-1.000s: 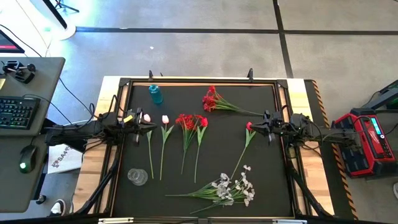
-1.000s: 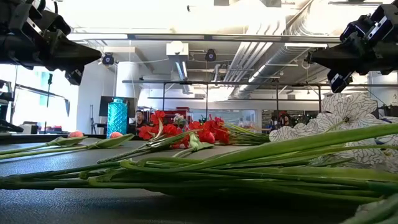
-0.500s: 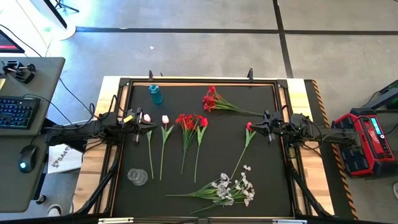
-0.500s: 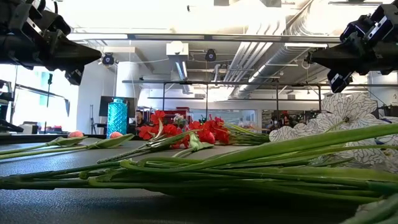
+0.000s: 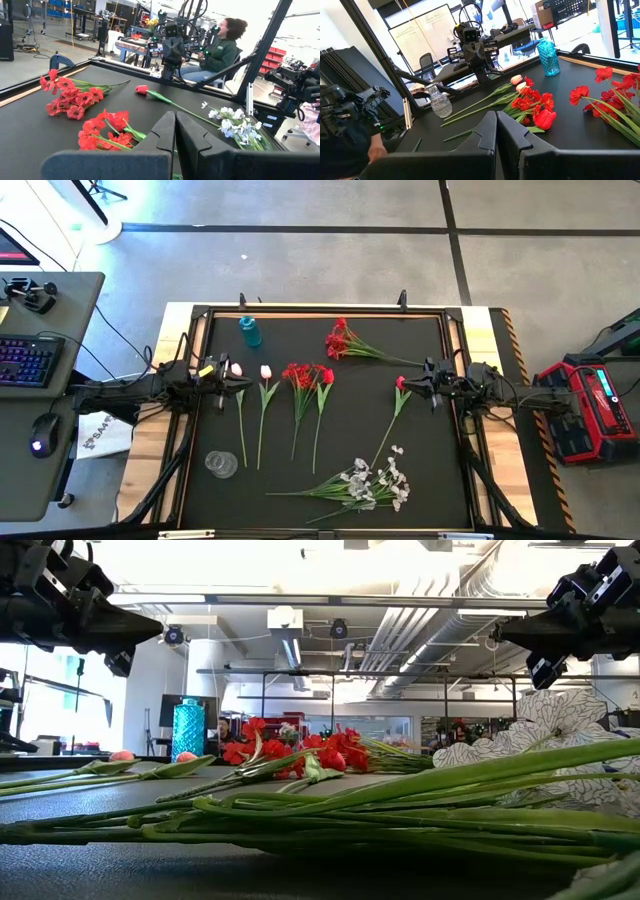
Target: Sort flowers into vase by color
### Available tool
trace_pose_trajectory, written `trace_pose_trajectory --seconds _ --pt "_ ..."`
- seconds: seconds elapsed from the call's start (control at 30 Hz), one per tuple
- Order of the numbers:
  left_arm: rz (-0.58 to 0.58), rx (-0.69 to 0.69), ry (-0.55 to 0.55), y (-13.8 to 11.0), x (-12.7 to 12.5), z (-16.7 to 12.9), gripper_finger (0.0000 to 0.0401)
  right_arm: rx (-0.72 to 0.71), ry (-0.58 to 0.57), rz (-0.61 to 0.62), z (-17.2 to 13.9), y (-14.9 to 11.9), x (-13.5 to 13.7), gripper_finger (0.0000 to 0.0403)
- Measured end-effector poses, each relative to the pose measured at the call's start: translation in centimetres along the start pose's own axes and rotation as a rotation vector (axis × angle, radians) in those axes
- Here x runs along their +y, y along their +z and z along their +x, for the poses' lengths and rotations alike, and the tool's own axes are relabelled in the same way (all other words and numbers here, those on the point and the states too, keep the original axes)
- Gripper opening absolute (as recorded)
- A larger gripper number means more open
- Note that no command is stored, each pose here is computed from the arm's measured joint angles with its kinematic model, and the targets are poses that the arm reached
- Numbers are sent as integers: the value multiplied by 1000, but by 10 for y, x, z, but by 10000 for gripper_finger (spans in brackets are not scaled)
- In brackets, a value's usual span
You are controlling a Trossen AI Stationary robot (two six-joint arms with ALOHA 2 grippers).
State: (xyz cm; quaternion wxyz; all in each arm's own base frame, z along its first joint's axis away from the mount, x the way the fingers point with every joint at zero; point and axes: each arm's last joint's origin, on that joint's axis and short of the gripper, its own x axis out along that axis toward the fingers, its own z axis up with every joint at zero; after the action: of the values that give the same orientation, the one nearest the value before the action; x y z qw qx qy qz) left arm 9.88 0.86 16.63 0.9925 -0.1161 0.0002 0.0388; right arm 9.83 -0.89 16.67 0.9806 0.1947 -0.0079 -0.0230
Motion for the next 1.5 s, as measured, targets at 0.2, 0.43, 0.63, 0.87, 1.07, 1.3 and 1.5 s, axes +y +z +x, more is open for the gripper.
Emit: trace_pose_trajectory --seconds 0.2,0.43,0.63,0.87,1.07,1.3,1.5 --pt "0 -1 0 0 0 0 0 0 0 0 0 0 0 0" --pt "0 0 0 0 0 0 0 0 0 0 0 0 0 0" --pt "0 -1 -1 0 0 0 0 0 0 0 0 0 0 0" --pt "0 -1 0 0 0 0 0 0 0 -38 0 0 0 0" --pt "0 -6 -1 1 0 0 0 -7 -25 -273 0 0 -1 0" --pt "148 -42 19 4 0 0 0 -18 -38 57 0 1 -1 0" --pt "94 -61 87 5 2 0 0 -110 -133 107 0 6 -3 0"
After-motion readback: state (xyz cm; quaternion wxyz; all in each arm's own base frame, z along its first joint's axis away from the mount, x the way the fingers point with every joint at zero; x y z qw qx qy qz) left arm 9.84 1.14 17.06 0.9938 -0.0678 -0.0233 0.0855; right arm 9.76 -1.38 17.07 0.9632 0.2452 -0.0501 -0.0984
